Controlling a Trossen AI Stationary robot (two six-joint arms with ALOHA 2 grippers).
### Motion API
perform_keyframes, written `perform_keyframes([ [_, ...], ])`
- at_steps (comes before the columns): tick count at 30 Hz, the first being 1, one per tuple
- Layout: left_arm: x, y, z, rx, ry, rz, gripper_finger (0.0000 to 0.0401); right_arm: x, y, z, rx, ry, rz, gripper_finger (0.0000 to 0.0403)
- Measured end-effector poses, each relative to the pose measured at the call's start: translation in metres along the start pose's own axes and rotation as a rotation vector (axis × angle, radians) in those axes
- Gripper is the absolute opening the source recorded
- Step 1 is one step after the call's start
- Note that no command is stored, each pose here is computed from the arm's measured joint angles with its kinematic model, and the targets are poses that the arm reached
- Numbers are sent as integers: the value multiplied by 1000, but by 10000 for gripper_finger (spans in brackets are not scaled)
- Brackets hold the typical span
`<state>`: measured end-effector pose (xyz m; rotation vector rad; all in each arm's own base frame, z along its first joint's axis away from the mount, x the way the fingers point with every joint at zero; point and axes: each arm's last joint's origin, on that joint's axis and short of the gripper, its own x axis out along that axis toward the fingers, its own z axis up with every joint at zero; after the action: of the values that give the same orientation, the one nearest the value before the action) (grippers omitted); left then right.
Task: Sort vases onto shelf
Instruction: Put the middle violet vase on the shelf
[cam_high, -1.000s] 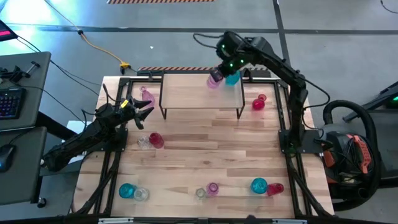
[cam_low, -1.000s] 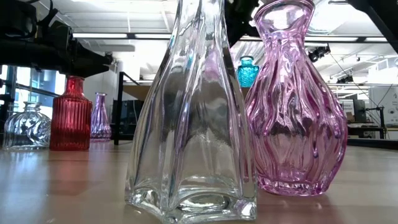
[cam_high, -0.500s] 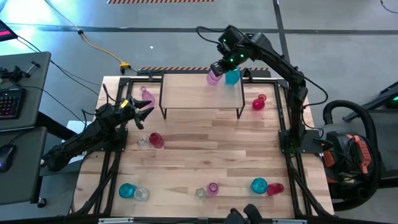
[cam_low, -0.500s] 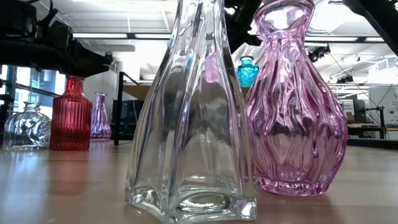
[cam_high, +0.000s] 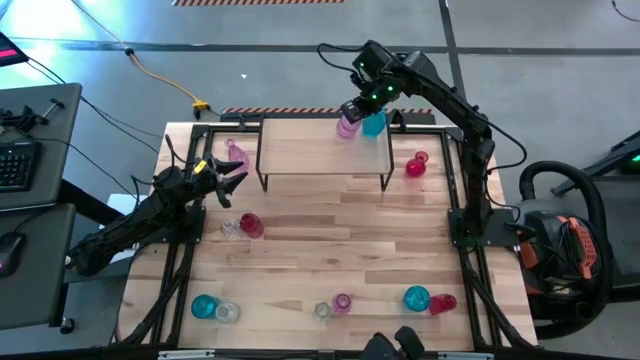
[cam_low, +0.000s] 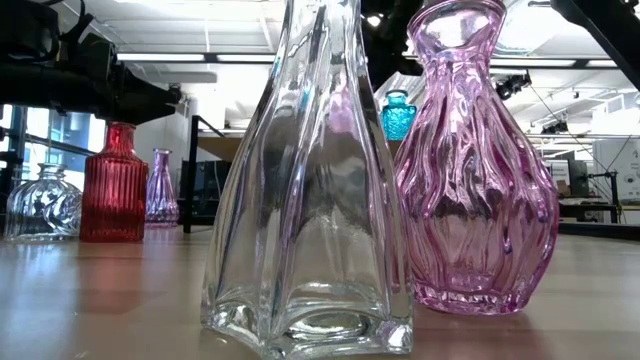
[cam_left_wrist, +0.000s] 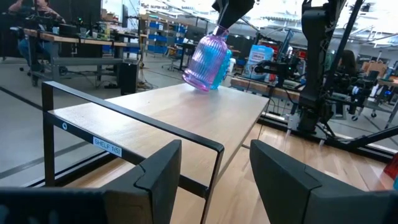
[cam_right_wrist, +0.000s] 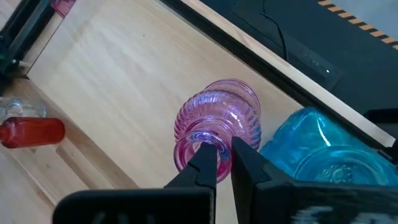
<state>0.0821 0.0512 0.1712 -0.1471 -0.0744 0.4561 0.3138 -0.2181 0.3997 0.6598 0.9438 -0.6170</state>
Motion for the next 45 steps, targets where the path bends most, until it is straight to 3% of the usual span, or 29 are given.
perform_keyframes([
  [28, 0, 0, 0, 0, 0, 0, 184, 9, 1, 5, 5, -12, 5, 1],
  [36, 0, 0, 0, 0, 0, 0, 184, 9, 0, 7, 10, -34, -14, 37],
  [45, 0, 0, 0, 0, 0, 0, 184, 10, 0, 7, 23, -39, -12, 39],
])
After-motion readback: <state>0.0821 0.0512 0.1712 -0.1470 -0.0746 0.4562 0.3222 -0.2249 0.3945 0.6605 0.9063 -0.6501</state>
